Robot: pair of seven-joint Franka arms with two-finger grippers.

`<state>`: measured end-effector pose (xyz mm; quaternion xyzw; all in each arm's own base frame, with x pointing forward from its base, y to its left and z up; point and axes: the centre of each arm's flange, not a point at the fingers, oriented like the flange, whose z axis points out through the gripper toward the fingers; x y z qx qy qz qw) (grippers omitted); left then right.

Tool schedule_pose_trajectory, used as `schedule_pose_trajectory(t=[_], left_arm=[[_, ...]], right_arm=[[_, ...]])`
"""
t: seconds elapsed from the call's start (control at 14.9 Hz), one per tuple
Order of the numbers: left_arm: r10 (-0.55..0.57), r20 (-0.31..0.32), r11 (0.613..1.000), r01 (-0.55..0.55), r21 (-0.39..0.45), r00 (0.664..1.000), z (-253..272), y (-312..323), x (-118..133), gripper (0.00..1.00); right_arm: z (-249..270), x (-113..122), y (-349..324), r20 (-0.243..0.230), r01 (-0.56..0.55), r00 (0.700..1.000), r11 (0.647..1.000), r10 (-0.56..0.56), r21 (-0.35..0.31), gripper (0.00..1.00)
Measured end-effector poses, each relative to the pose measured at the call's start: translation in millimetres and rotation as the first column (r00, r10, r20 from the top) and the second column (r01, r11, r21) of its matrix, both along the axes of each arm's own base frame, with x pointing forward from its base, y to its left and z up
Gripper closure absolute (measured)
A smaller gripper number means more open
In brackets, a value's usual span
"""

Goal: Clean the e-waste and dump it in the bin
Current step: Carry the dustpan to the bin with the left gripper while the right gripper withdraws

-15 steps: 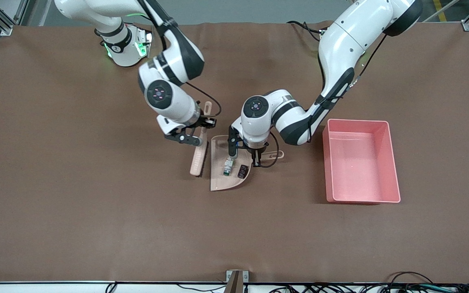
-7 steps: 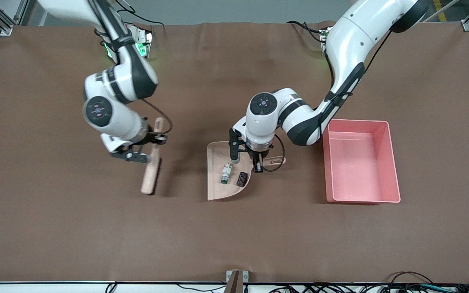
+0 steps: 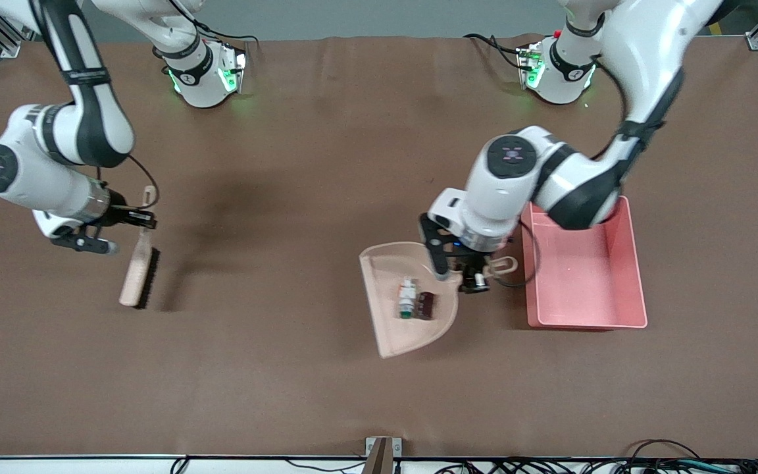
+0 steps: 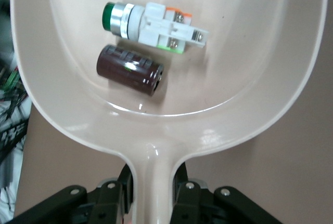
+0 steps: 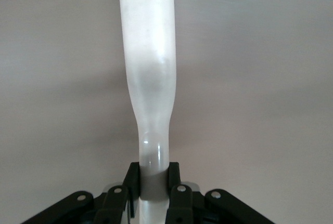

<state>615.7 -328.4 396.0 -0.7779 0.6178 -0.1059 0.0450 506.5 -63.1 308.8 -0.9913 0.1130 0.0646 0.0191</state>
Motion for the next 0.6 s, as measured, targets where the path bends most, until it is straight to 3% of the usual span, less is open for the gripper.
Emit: schedule_pose_trajectory(t=[0.13,0.4,0.6], left_arm=[[0.027,-0.038,1.000,-0.027,0.000,0.999,19,53,13,0.67],[0.033,-0.085,0.999,-0.031,0.024,0.996,52,153,28,0.67],[0.032,-0.105,0.997,-0.024,0.079,0.994,64,216,31,0.67]], right_arm=[[-20,-23,-25,-0.001,0.036,0.999,0.999,-0.036,-0.008,0.74],[-39,-46,-21,0.016,0.034,0.999,0.999,-0.034,-0.012,0.74],[-44,-52,-21,0.023,-0.057,0.998,0.998,0.057,-0.005,0.74]])
